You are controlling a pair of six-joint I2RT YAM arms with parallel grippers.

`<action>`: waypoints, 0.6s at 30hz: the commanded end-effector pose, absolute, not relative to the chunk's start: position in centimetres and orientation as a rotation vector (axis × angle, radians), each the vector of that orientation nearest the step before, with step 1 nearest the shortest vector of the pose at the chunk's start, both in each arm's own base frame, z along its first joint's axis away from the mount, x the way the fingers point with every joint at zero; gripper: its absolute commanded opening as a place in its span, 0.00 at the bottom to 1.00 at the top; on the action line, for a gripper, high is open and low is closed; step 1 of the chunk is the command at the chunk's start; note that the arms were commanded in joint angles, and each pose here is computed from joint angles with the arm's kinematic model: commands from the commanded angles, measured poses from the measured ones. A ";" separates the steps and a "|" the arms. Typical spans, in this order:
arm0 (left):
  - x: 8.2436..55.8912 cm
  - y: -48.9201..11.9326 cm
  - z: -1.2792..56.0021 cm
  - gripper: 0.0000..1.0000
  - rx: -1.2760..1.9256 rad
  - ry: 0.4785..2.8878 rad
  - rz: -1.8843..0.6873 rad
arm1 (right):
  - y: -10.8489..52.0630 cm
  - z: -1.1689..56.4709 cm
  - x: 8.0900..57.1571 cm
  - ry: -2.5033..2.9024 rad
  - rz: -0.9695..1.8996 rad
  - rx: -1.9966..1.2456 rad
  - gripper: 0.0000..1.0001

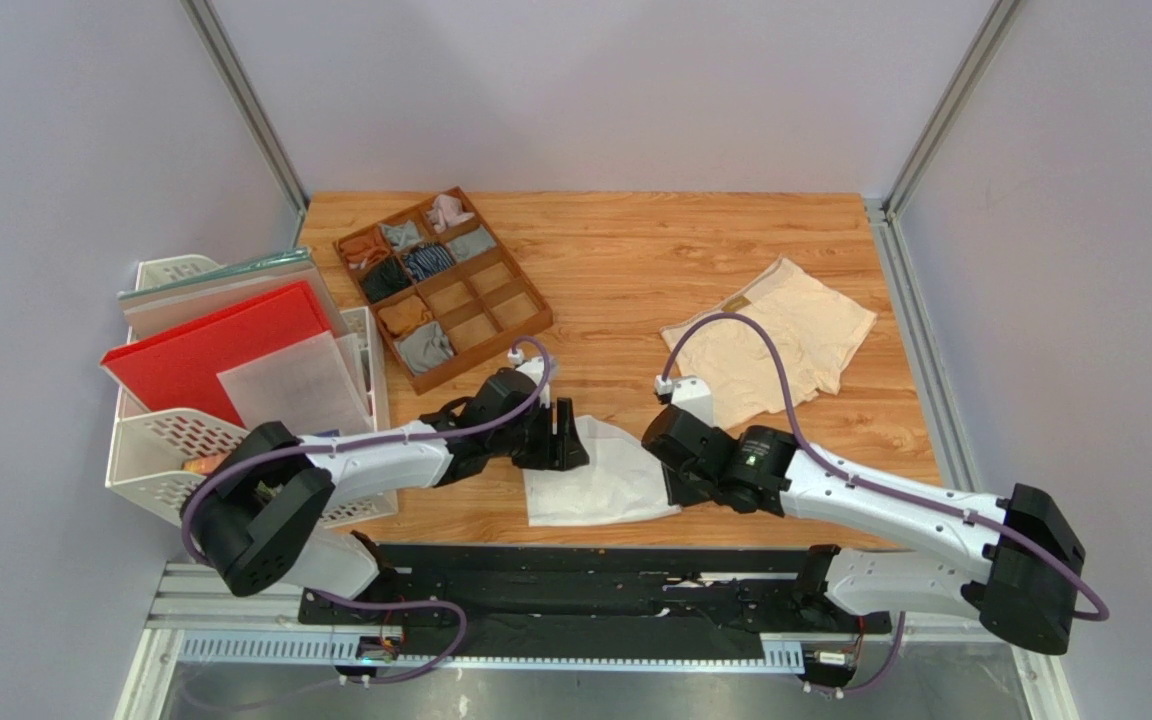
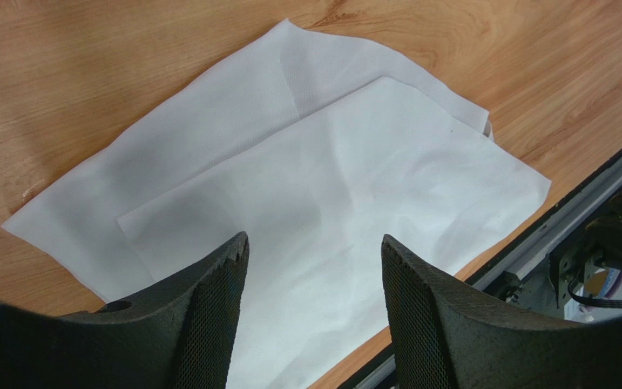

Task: Roll the underwear
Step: Adjust the underwear at the center of the board.

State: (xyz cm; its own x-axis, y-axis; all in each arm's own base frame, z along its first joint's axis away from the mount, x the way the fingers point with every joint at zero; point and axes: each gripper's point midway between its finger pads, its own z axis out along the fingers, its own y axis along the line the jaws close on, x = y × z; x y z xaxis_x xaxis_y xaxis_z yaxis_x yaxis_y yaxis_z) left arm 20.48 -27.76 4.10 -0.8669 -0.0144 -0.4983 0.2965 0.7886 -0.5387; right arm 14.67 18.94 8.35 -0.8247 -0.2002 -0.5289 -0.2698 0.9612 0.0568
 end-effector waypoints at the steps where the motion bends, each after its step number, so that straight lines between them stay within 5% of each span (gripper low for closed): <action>1: 21.8 -28.3 8.2 0.68 0.259 2.390 -0.864 | 22.9 8.4 15.2 2.526 0.385 -0.293 0.27; 18: 24.6 -25.3 6.1 0.59 0.385 2.333 -0.599 | 23.0 3.5 15.1 2.596 0.355 -0.237 0.22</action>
